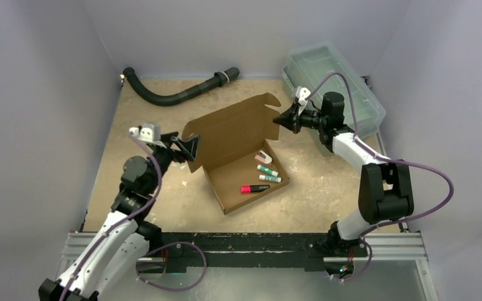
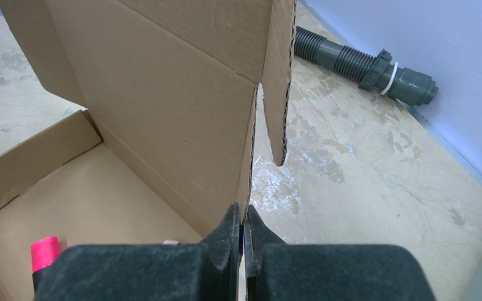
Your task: Fold the paper box
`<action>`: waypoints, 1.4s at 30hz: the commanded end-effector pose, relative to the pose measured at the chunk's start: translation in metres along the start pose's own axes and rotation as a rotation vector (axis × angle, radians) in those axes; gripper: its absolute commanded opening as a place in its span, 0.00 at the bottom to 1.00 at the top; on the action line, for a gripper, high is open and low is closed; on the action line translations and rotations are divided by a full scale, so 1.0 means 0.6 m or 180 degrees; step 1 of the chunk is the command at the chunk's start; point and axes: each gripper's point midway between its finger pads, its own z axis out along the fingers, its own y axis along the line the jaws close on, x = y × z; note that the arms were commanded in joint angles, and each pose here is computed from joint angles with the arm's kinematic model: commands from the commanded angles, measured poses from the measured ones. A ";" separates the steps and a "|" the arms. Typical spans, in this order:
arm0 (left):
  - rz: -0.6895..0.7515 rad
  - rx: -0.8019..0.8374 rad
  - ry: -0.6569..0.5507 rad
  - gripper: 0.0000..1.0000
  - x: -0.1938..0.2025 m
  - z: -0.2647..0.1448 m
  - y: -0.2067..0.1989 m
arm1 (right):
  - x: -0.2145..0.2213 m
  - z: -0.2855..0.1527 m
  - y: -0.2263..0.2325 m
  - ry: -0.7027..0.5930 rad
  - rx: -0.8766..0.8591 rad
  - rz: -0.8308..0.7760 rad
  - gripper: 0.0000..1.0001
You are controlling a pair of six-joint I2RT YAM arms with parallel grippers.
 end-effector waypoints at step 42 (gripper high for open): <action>0.1671 0.1311 0.1829 0.00 -0.063 0.157 -0.145 | -0.034 -0.002 0.006 -0.0111 -0.0128 -0.0101 0.00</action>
